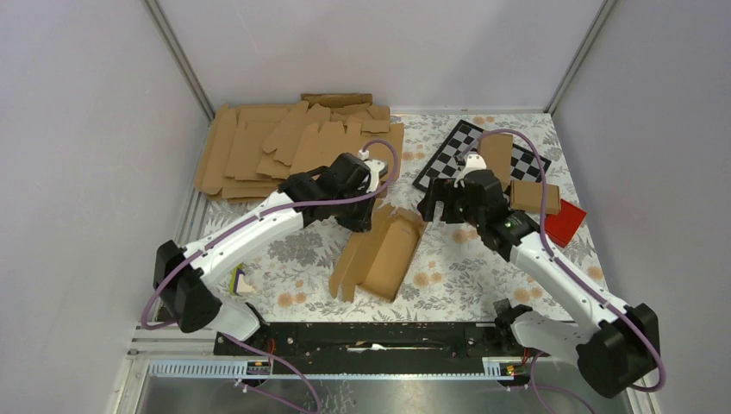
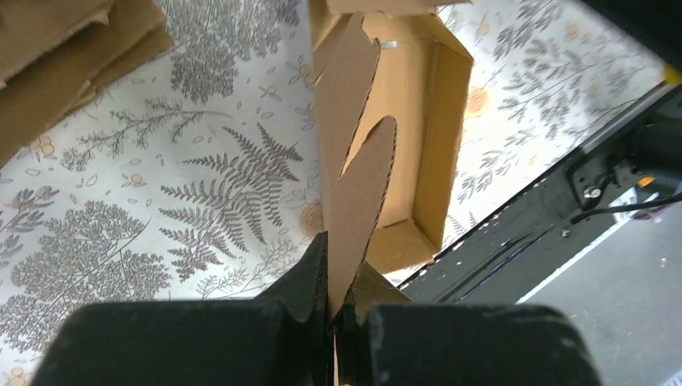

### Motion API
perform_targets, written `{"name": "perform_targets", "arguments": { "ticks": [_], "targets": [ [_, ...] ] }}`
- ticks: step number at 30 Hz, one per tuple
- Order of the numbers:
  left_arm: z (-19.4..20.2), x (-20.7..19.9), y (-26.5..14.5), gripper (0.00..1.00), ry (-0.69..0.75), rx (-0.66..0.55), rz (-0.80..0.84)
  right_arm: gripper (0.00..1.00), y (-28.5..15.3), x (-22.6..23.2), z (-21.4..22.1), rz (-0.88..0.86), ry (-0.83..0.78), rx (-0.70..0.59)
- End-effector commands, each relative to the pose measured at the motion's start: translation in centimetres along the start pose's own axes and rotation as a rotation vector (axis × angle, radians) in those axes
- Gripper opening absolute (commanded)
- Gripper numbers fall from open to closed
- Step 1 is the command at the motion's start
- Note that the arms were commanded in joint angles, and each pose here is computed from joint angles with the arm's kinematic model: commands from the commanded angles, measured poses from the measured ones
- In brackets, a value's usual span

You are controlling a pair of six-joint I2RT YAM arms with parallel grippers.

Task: Fold the paper box

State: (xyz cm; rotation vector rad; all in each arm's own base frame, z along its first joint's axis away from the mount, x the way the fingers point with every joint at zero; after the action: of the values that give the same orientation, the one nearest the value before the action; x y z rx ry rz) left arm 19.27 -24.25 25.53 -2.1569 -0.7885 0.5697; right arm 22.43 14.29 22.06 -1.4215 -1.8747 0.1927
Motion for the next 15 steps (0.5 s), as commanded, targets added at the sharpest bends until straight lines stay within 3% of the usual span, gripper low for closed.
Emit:
{"name": "perform_targets", "arguments": {
  "ticks": [1,8,15],
  "targets": [
    [0.8,0.5,0.0,0.0,0.028,0.136,-0.013,0.97,1.4,-1.1,0.4,-0.18,0.167,0.131],
    [1.3,0.8,1.9,0.0,0.059,0.223,0.008,0.96,4.7,-2.9,2.1,-0.228,0.311,0.255],
    [0.6,0.6,1.6,0.0,0.062,0.179,0.033,0.93,5.7,-3.5,3.6,-0.341,0.493,0.318]
  ]
}}
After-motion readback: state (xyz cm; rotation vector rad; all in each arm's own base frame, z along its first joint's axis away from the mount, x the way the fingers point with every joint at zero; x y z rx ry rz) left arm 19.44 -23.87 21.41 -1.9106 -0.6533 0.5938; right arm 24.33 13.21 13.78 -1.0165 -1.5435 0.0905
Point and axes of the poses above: each gripper's point midway between its finger pads, its own y axis out along the fingers, its own x axis along the line the jaws close on, z = x × y, the point moved 8 cm from there along -y, back along the fingers, and after that the axes turned 13 degrees about y, right-handed, at the moved point
